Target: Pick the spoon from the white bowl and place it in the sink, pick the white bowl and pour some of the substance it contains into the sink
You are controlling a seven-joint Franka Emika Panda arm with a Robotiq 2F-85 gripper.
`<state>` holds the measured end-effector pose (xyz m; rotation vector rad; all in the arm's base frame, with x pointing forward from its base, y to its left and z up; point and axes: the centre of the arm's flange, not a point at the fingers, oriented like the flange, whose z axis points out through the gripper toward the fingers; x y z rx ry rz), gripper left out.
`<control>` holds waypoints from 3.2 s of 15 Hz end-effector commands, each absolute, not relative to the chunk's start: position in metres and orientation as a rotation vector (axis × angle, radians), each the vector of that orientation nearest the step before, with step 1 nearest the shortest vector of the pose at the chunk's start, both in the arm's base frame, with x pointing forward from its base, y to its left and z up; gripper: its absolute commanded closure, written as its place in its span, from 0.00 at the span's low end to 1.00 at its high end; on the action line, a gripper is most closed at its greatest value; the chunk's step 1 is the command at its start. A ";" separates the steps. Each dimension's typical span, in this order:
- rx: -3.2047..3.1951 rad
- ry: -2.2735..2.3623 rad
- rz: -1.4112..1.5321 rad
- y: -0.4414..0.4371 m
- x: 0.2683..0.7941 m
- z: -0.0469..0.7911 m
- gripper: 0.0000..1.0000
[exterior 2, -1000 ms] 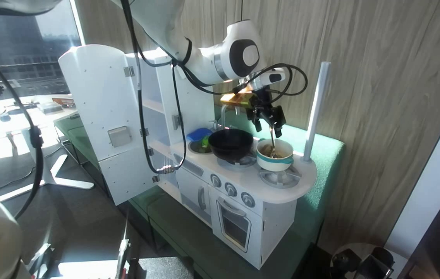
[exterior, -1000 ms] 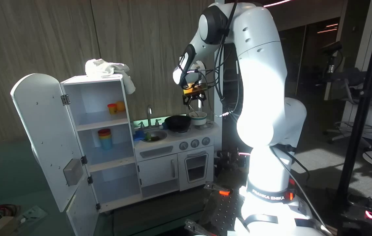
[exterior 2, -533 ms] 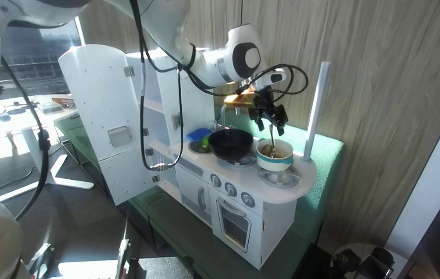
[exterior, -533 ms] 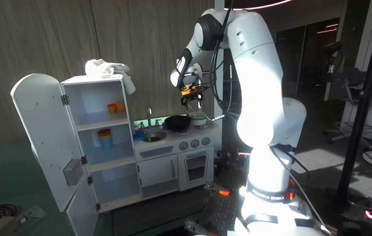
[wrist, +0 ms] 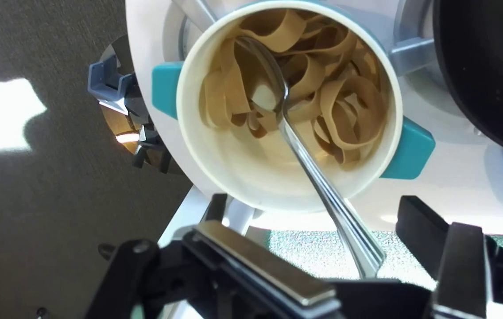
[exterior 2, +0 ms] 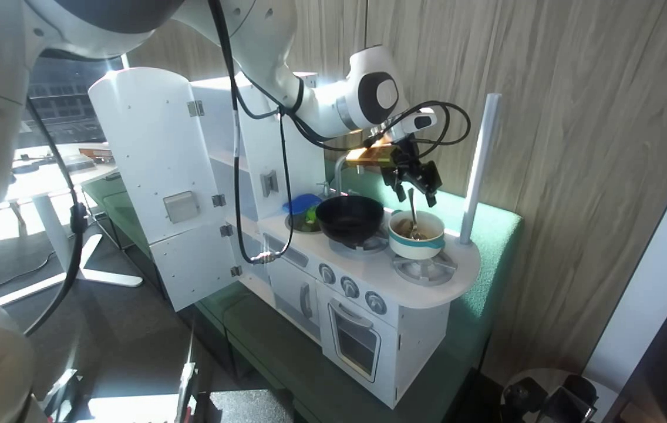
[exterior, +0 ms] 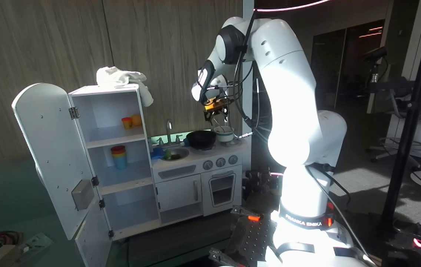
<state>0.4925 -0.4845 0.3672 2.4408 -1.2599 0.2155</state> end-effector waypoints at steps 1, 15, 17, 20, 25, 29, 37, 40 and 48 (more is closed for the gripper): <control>2.426 -1.218 0.237 -0.496 0.502 0.378 0.34; 2.475 -1.172 0.241 -0.479 0.502 0.380 0.96; 2.454 -1.128 0.233 -0.471 0.499 0.387 0.96; 2.389 -1.058 0.225 -0.463 0.498 0.404 0.96; 2.278 -0.969 0.298 -0.445 0.499 0.446 0.96; 2.273 -0.928 0.468 -0.393 0.520 0.480 0.96; 2.367 -0.753 0.974 -0.253 0.594 0.491 0.98; 2.418 -0.880 1.118 -0.245 0.605 0.493 0.98; 2.554 -1.116 1.027 -0.263 0.592 0.428 0.98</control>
